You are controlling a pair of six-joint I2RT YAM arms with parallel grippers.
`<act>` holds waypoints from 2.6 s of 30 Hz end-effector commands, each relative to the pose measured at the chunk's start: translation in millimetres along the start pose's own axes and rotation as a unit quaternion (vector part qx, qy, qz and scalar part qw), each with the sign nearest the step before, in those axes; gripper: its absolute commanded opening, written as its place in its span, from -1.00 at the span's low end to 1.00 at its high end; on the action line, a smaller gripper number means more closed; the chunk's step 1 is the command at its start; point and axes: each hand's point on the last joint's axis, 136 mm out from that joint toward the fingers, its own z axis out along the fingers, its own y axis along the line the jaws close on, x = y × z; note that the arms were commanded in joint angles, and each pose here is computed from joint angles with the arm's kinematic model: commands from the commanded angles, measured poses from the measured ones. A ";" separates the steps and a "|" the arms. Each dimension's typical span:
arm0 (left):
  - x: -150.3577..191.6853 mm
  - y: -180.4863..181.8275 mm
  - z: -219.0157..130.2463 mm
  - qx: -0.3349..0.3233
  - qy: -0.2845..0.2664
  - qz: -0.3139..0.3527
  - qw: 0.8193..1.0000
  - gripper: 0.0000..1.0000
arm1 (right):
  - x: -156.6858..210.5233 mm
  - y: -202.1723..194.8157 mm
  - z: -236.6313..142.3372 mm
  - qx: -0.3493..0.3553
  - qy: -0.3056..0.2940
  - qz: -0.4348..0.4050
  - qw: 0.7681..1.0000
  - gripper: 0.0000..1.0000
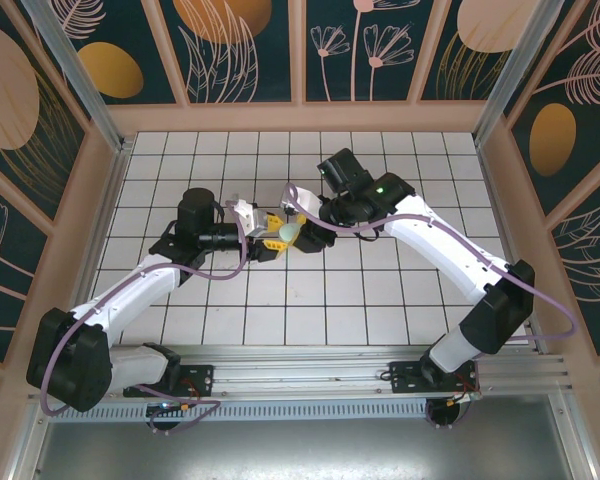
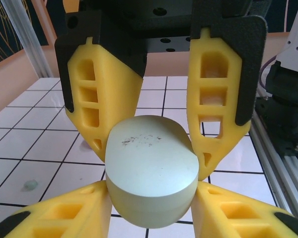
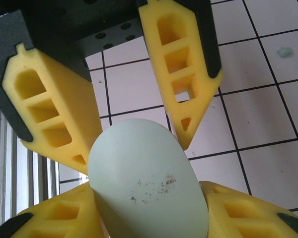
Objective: Insert the wireless bluetooth earbuds into the charging case
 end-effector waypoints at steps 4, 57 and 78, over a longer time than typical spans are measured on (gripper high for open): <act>-14.9 5.7 1.6 -0.001 -0.019 0.015 1.000 -0.33 | -18.3 14.4 -16.6 -0.004 -0.046 -0.031 0.998 -0.25; -31.1 2.0 1.8 0.031 -0.055 -0.034 0.997 -0.67 | -27.4 -10.9 -48.4 0.030 -0.181 0.038 0.982 0.11; -38.2 1.8 0.2 0.032 -0.058 -0.032 0.997 -0.68 | -13.3 -0.6 -29.5 -0.005 -0.146 0.012 0.989 0.25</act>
